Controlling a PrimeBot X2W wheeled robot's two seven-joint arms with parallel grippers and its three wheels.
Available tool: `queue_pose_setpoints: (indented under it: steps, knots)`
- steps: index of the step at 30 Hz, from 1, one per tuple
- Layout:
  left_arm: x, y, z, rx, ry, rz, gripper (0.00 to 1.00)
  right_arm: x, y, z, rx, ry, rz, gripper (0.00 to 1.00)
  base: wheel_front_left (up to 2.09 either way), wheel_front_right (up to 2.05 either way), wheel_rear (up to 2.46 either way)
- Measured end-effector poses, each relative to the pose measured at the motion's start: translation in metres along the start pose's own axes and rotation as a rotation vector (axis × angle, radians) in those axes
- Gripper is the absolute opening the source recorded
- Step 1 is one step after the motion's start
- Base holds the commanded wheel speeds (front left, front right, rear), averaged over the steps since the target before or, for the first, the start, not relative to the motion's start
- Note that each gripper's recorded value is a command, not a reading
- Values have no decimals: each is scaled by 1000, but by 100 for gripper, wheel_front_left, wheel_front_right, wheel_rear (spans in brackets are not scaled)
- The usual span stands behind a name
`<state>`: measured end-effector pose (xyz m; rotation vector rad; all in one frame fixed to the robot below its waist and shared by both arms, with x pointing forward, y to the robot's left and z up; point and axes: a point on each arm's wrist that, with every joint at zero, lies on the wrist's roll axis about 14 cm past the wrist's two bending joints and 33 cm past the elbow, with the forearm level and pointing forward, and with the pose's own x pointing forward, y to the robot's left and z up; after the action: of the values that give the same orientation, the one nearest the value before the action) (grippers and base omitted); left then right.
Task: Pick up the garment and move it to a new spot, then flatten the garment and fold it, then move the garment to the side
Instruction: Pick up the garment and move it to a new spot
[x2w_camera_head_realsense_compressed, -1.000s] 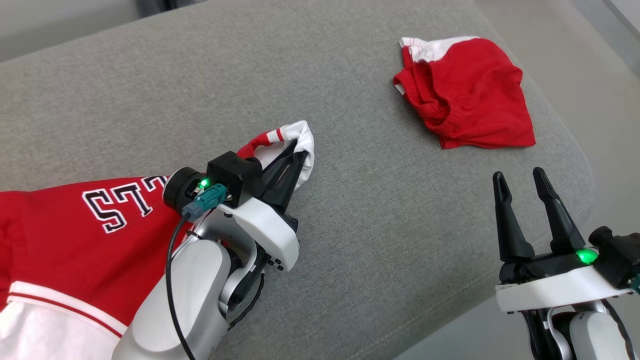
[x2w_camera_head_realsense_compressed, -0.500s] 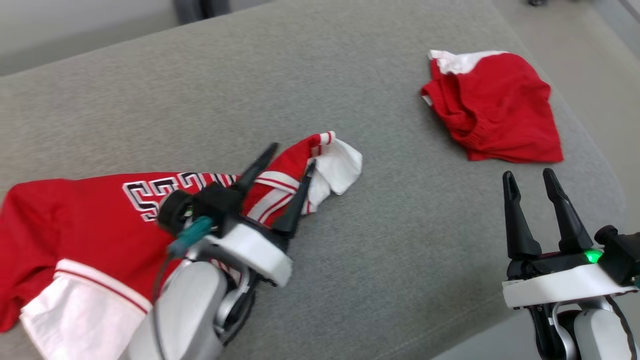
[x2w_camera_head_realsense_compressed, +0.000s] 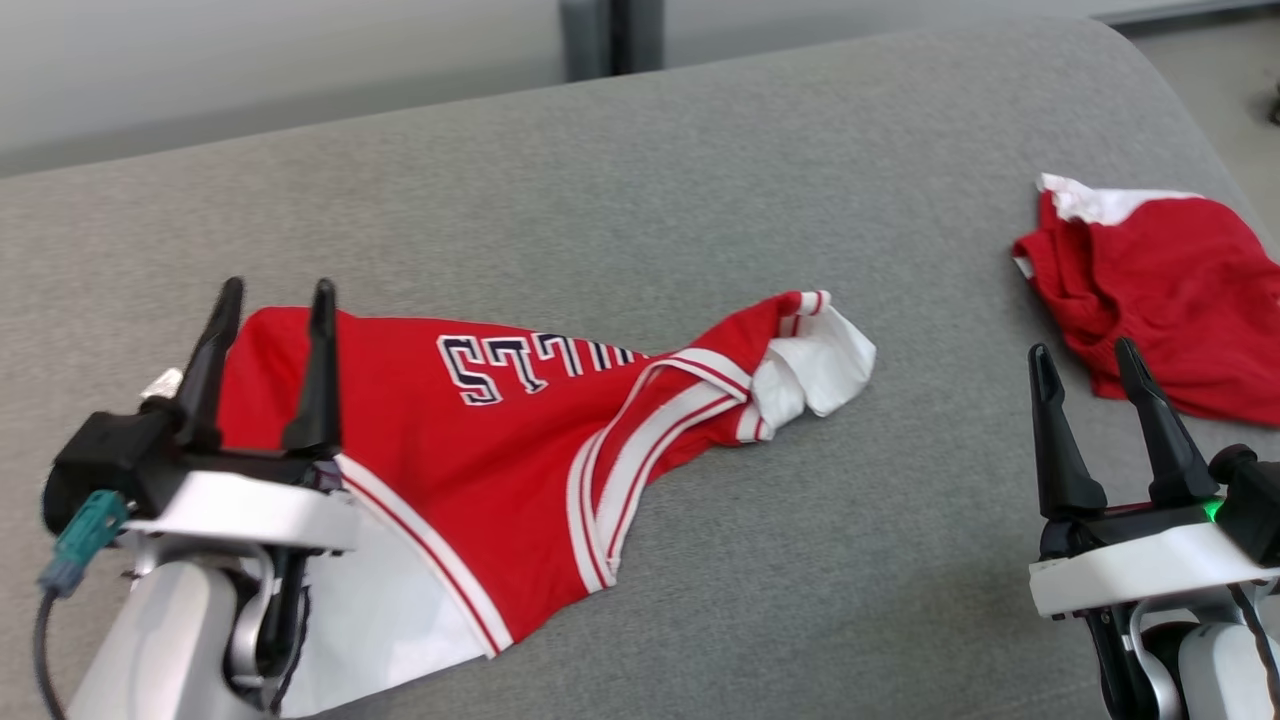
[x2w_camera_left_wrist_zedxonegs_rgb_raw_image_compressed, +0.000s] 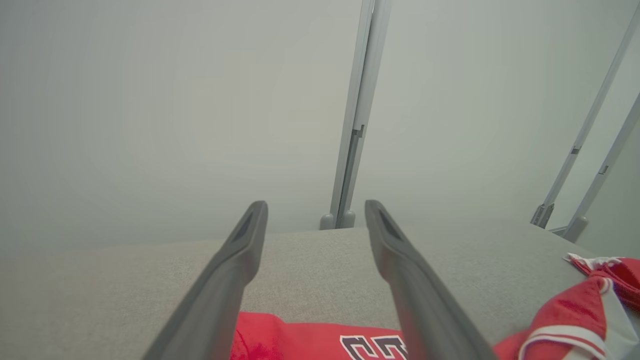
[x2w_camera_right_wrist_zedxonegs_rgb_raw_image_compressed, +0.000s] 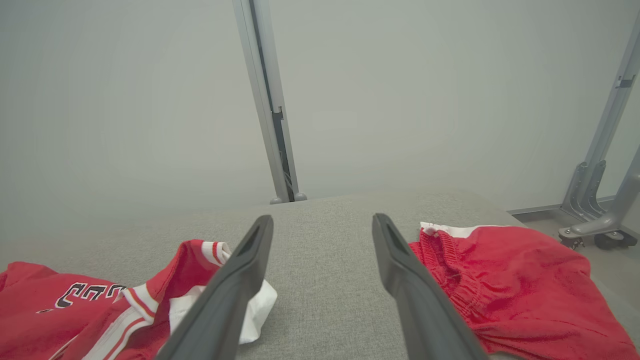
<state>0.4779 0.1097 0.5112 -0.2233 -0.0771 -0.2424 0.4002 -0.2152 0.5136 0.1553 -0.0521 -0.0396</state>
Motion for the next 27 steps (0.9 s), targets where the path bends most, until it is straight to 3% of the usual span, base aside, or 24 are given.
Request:
queue_pose_setpoints:
  steps: [11,27]
  knots:
    - [-64,83,46,59,-80,219,100,-2,27,8,-3,6,79,100,0,0,0]
    - [-123,65,42,60,-54,214,100,-32,28,19,-13,8,86,100,0,0,0]
